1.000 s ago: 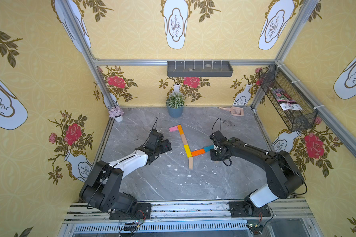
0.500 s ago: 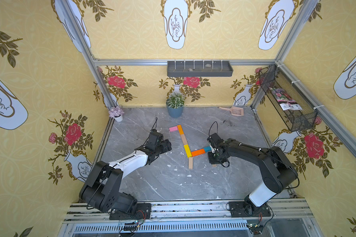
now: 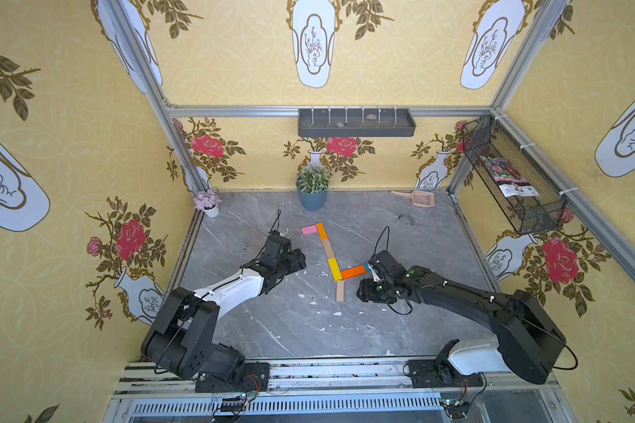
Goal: Assemble a giraffe with building blocks
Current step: Assemble the building block at the center of the board.
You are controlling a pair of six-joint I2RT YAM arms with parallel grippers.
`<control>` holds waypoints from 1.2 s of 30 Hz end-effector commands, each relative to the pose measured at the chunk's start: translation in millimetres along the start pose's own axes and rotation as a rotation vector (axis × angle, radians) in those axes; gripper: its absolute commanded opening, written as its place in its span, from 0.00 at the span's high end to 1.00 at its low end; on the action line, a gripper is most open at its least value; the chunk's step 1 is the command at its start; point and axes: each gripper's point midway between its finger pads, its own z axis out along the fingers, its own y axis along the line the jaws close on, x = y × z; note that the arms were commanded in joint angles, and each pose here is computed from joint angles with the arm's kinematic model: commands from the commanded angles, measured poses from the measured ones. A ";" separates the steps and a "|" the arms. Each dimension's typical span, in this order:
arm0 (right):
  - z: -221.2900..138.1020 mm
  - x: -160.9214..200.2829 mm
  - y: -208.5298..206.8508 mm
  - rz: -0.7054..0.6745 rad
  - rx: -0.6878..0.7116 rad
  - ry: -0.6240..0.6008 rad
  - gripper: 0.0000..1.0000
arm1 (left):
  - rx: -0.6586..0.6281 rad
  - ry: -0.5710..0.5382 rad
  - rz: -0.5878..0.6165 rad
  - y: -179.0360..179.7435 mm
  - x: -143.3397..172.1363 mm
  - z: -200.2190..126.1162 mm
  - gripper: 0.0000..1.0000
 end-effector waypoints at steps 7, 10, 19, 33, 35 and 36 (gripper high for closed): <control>27.9 1.4 -1.7 0.085 -0.056 0.043 0.36 | 0.011 -0.004 0.012 -2.0 -1.1 2.3 0.18; 28.8 0.0 -21.7 0.133 -0.026 0.044 0.35 | 0.009 -0.008 0.014 -1.9 -1.7 1.5 0.18; 23.7 -9.2 -54.9 0.192 0.040 0.027 0.36 | 0.013 -0.007 0.014 -3.0 -2.2 0.9 0.18; 3.8 8.9 -75.9 0.230 0.105 0.040 0.36 | 0.009 -0.011 0.015 -2.2 -2.7 0.5 0.18; 1.0 9.5 -78.9 0.238 0.119 0.033 0.36 | 0.009 -0.010 0.015 -2.2 -2.5 0.7 0.19; 0.1 9.9 -79.6 0.239 0.120 0.029 0.36 | 0.011 -0.009 0.015 -2.4 -2.1 0.9 0.19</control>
